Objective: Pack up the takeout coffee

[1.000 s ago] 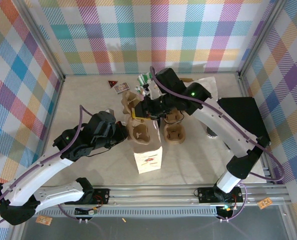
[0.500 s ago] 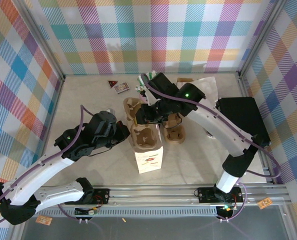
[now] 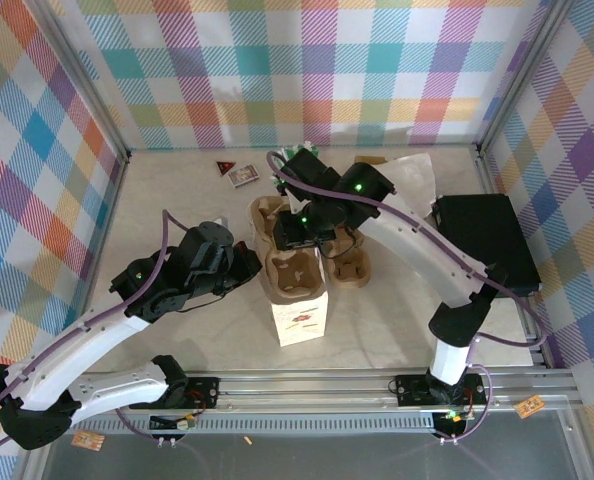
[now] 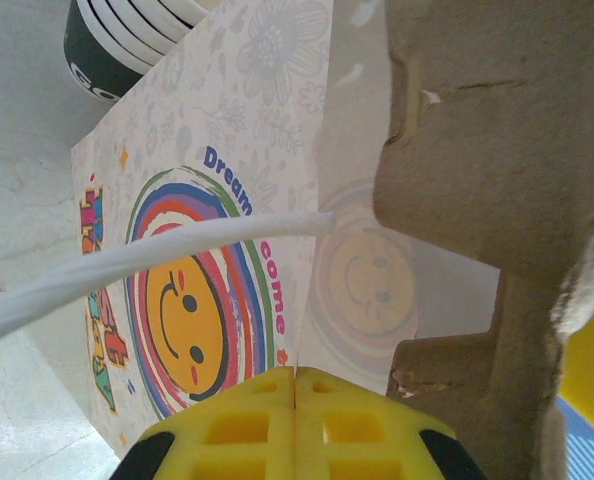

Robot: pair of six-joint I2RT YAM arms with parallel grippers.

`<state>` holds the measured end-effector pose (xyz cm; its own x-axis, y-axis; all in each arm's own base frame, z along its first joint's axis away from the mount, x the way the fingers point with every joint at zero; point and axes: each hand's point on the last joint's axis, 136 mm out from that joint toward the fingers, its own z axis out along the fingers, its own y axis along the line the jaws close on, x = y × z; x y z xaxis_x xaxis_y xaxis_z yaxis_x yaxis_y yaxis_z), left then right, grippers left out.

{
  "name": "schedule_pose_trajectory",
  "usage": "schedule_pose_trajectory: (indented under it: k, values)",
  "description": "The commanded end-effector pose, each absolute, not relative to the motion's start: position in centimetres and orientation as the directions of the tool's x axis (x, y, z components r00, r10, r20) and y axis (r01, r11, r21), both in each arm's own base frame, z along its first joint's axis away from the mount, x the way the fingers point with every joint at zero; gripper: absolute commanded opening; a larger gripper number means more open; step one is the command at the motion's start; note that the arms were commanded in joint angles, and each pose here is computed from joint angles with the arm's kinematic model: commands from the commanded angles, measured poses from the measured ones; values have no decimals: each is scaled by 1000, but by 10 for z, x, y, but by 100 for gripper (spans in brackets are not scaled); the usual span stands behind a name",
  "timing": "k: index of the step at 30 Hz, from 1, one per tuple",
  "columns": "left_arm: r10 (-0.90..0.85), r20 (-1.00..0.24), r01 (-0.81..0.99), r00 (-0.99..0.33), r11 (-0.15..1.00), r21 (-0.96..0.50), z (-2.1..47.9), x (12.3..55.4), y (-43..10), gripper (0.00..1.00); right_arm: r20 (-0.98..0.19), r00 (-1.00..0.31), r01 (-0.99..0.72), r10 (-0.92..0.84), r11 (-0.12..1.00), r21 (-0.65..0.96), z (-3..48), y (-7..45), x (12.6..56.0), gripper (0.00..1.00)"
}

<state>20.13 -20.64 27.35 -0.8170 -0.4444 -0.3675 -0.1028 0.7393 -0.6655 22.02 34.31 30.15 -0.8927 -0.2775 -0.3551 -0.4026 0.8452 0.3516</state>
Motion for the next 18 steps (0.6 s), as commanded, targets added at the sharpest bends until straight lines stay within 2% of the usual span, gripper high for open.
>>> schedule_pose_trajectory:
  k: [1, 18]
  values:
    - [-438, -360, -98, -823, 735, -671, 269, 200, -211, 0, -365, -873, -430, -323, 863, 266, 299, 335, 217, 21]
    - [-444, -364, -93, -819, 728, -679, 272, 200, -210, 0, -399, -845, -436, -357, 891, 126, 286, 335, 224, 21]
